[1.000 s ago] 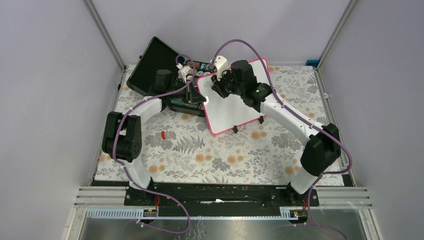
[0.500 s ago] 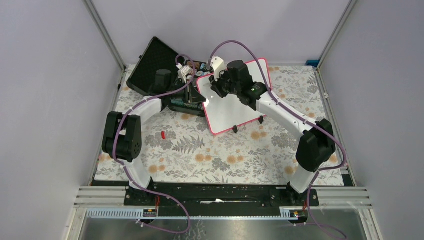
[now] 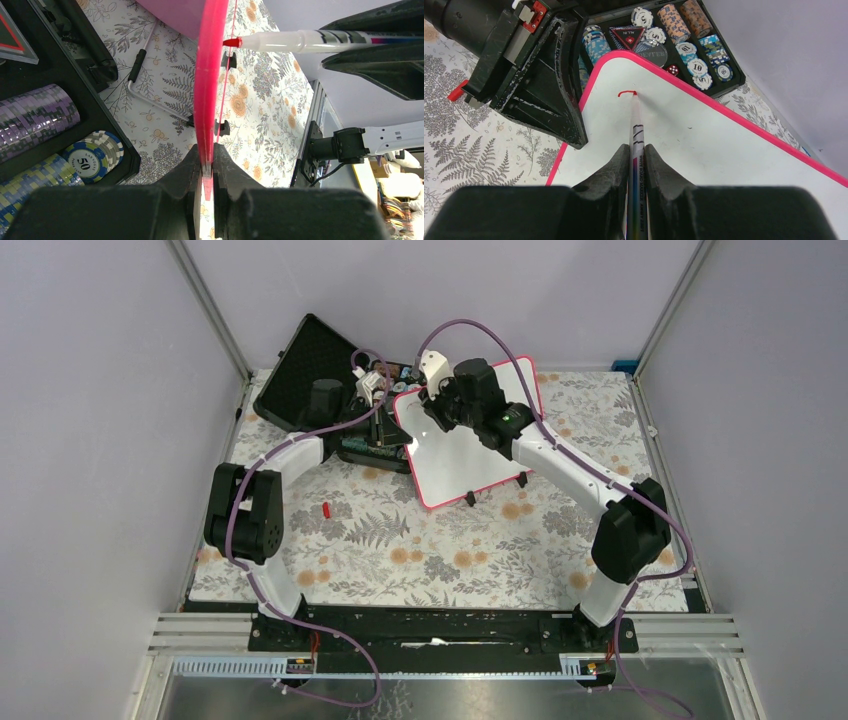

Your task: Write a sentence on the whiteboard

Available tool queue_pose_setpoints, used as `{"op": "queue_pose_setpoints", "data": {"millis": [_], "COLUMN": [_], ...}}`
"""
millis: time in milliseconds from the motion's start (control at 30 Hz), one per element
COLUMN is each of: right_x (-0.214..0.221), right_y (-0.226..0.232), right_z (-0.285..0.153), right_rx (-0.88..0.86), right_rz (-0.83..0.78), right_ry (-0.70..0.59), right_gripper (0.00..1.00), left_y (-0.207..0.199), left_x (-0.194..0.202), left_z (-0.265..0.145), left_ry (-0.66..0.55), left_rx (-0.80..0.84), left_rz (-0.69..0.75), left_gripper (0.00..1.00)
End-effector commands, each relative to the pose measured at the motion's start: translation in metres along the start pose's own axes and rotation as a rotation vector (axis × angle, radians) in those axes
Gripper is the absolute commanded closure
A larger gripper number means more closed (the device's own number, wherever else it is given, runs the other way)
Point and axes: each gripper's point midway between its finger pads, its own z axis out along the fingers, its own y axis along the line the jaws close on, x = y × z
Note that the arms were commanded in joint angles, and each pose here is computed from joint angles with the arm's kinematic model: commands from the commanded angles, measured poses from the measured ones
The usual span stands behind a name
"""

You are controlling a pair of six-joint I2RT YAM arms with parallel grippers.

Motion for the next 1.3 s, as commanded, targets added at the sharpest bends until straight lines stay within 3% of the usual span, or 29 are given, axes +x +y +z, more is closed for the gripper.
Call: {"op": "queue_pose_setpoints", "data": {"millis": [0, 1267], "right_x": [-0.007, 0.027], "right_y": [-0.018, 0.021], "right_z": [-0.003, -0.032], "right_rx": [0.070, -0.083], "right_rz": [-0.020, 0.013], "right_ry": [-0.009, 0.038], "right_gripper": [1.00, 1.00], "left_y": [-0.015, -0.007], "left_x": [-0.013, -0.013], "left_z": [-0.001, 0.002], "left_ry": [-0.024, -0.020], "left_rx": [0.041, 0.033], "left_rz": [0.077, 0.065], "left_gripper": [1.00, 1.00]}}
